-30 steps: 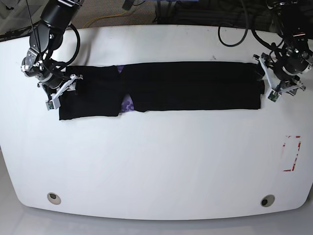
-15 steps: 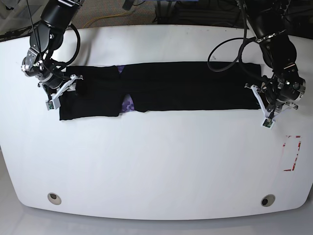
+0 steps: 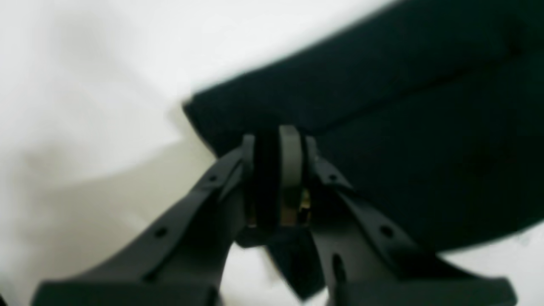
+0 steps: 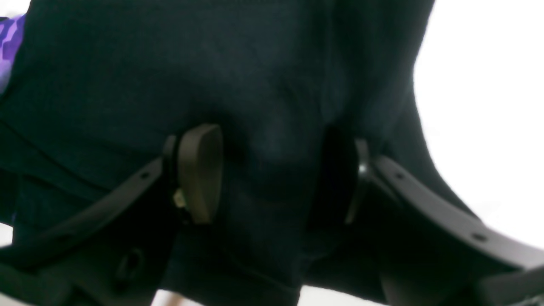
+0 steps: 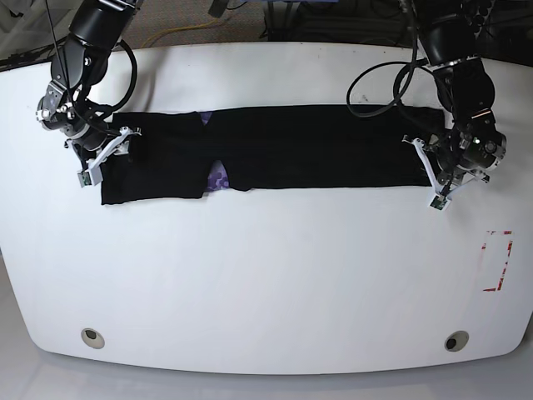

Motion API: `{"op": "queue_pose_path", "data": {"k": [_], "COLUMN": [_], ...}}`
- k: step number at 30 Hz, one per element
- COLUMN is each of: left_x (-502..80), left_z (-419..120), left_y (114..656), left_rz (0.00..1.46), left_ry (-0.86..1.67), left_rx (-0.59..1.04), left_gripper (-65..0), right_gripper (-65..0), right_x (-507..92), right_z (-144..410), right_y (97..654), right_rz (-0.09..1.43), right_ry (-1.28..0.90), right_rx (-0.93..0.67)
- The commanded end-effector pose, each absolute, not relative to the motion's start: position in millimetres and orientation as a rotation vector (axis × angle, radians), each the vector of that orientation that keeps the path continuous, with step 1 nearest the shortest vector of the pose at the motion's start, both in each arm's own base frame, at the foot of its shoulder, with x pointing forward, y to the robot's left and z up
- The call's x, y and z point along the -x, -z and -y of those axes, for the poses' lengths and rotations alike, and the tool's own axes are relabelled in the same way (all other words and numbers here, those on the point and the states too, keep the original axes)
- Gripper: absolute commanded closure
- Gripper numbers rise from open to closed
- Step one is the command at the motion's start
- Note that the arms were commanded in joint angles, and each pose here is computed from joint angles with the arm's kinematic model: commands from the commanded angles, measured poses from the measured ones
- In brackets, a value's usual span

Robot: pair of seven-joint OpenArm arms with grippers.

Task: Fold the T-shirt properly
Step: 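Tug the strip end with the left gripper to straighten it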

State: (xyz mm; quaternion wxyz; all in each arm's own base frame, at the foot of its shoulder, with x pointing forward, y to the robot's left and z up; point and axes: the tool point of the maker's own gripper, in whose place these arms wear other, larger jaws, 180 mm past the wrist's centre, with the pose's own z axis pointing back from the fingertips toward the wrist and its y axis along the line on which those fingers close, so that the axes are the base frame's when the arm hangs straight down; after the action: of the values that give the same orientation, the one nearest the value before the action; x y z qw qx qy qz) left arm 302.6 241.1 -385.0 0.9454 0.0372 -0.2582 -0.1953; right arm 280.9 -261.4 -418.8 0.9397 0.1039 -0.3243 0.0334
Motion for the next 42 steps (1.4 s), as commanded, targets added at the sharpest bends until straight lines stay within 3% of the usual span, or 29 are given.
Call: {"op": "queue_pose_path", "data": {"k": [1,10,23,28,36,42], "left_x": [-295.5,-246.0,-224.1,-218.9,-223.7,-228.6], "left_z": [-250.2,-275.8,-271.6,-276.1,-296.7,-276.0], "left_y": [378.8,396.9,363.3,361.7,325.0,312.7], "left_rz": [0.532,0.412,0.46,0.426,0.612,0.743], "left_ry": [0.409,0.437,0.527,0.509,0.25,0.184], "left_rx": [-0.115,-0.166,-0.256,-0.263,-0.085,0.156], "left_gripper": [-5.3,-5.1,-5.8,-15.7,-47.9,-50.4], "right_gripper": [-35.7,-35.7,-35.7,-35.7,-35.7,-35.7], "right_x": [-284.6,-285.3,-285.6,-285.5,-284.4,-284.5], "right_z": [268.8,268.7,268.2,268.1,268.4,267.9], "right_y": [411.8,411.2,411.7,411.2,412.3,412.4], "right_rz": [0.671,0.674,0.672,0.674,0.669,0.669], "right_ry": [-0.077,-0.077,-0.077,-0.078,-0.078,-0.079], "right_rx": [-0.189,-0.19,-0.192,-0.191,-0.19,-0.19]}}
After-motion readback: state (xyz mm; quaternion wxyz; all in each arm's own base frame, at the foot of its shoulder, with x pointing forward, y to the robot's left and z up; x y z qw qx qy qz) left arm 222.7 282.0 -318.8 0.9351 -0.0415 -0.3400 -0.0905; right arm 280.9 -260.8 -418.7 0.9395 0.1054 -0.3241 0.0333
